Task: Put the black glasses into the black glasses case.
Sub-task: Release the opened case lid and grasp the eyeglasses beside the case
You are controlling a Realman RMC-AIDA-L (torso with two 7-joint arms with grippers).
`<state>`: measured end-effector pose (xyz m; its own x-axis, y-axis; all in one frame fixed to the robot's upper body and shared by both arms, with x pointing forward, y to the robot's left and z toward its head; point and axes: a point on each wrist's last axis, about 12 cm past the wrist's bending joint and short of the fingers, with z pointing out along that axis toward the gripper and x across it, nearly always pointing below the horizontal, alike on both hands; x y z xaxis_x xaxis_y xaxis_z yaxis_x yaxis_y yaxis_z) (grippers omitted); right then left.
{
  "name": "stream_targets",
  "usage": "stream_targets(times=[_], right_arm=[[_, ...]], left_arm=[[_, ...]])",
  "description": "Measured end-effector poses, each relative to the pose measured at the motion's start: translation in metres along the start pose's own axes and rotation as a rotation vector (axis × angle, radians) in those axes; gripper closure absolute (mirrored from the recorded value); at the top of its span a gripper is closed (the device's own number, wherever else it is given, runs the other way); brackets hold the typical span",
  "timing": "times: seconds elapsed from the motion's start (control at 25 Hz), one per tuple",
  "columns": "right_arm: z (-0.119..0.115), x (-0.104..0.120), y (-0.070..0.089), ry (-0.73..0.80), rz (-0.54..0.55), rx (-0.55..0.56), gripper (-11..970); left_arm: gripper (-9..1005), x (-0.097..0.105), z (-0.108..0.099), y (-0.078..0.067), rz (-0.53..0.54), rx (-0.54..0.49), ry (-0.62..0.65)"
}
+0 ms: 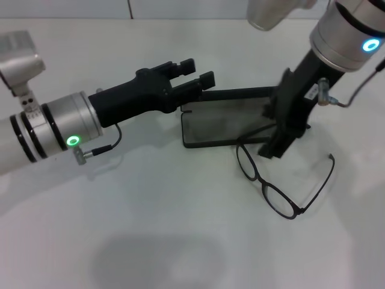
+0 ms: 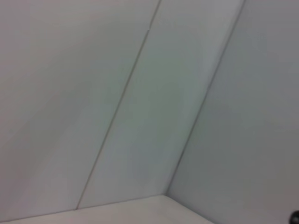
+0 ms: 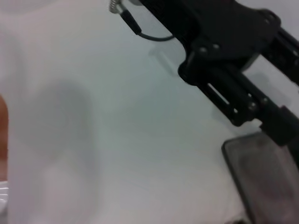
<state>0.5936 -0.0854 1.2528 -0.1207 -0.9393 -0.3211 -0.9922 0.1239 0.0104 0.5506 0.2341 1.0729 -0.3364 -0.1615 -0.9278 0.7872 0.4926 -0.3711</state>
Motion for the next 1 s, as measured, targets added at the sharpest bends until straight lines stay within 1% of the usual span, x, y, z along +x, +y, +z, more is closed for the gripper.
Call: stream_targets(times=[0.12, 0.28, 0.48, 0.52, 0.8, 1.0], right_arm=[[0.002, 0.0, 0.006, 0.035, 0.089, -0.029, 182], [0.011, 0.001, 0.009, 0.029, 0.163, -0.024, 181], [0.02, 0.0, 0.011, 0.033, 0.189, -0.019, 184], [0.029, 0.0, 0.013, 0.046, 0.204, -0.002, 184], [0.05, -0.003, 0.024, 0.105, 0.228, 0.035, 188], [0.06, 0.003, 0.026, 0.117, 0.256, 0.042, 190]], left_arm=[[344, -0.005, 0.004, 0.002, 0.001, 0.013, 0.018], [344, -0.006, 0.005, 0.002, 0.005, 0.018, 0.025], [344, -0.004, 0.005, 0.003, 0.01, 0.009, 0.048], [344, -0.003, 0.005, 0.004, 0.01, 0.007, 0.051], [344, 0.001, 0.006, 0.003, 0.013, 0.01, 0.075], [344, 0.003, 0.006, 0.002, 0.02, 0.015, 0.091]])
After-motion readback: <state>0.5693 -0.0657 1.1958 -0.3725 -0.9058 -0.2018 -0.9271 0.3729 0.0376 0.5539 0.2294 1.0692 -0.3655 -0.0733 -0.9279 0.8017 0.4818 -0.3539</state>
